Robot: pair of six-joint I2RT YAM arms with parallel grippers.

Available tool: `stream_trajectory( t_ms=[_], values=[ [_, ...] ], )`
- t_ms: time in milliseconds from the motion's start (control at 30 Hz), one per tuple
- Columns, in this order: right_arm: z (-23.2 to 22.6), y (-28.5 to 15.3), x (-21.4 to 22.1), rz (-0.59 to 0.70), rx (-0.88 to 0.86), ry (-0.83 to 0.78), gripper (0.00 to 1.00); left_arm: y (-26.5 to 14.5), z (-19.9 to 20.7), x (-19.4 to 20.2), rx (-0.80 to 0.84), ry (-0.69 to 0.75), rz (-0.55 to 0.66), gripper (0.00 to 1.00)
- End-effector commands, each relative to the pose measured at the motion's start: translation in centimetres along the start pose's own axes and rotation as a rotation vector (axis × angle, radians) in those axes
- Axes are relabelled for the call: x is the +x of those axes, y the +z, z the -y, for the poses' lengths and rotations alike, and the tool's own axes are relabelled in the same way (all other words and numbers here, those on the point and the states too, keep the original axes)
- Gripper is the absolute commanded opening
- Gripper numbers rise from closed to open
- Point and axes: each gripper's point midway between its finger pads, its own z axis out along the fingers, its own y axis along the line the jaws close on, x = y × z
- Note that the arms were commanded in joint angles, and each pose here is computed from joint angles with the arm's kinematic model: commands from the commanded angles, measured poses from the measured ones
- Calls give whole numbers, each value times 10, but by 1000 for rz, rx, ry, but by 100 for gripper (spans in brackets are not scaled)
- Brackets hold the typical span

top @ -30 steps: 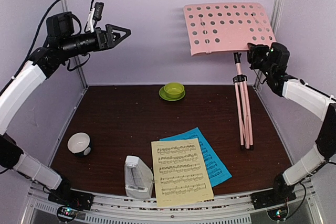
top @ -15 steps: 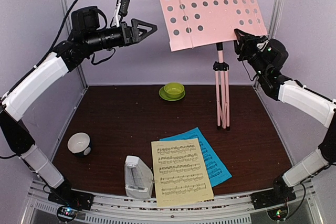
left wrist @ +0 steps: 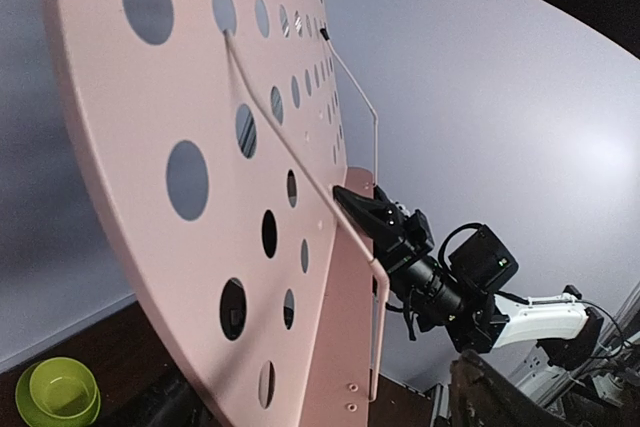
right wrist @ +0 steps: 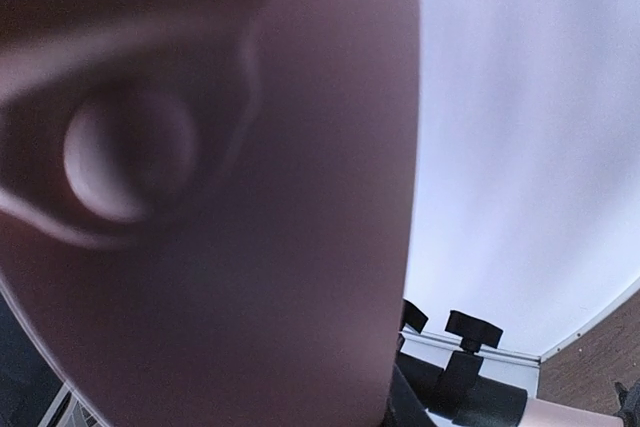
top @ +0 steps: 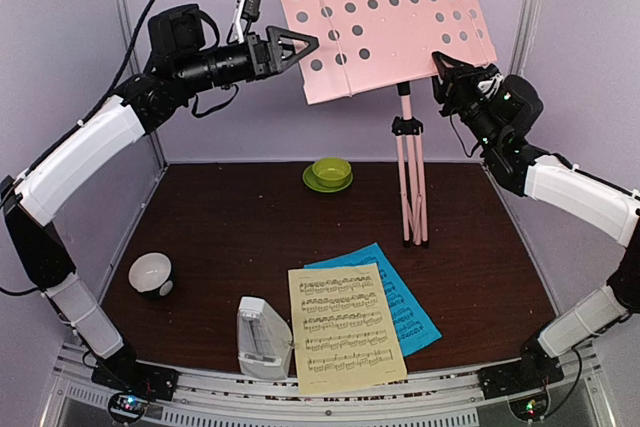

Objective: Set up the instrument practice props

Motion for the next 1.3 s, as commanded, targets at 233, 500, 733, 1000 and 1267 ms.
stream_trajectory(
  t_ms=[233, 500, 733, 1000, 1267],
  values=[
    [-154, -41, -13, 57, -542, 117, 0, 24, 13, -18, 59, 10, 54, 51],
    [-151, -35, 2, 15, -542, 120, 0, 31, 20, -22, 95, 20, 65, 27],
    [-141, -31, 10, -15, -530, 125, 1, 27, 26, -25, 112, 83, 62, 8],
    [-117, -33, 23, -63, -478, 104, 45, 13, 22, -28, 123, 151, 85, 0],
    [-70, -49, 41, -138, -366, 5, 80, 4, 9, -23, 149, 230, 90, 0]
  ],
)
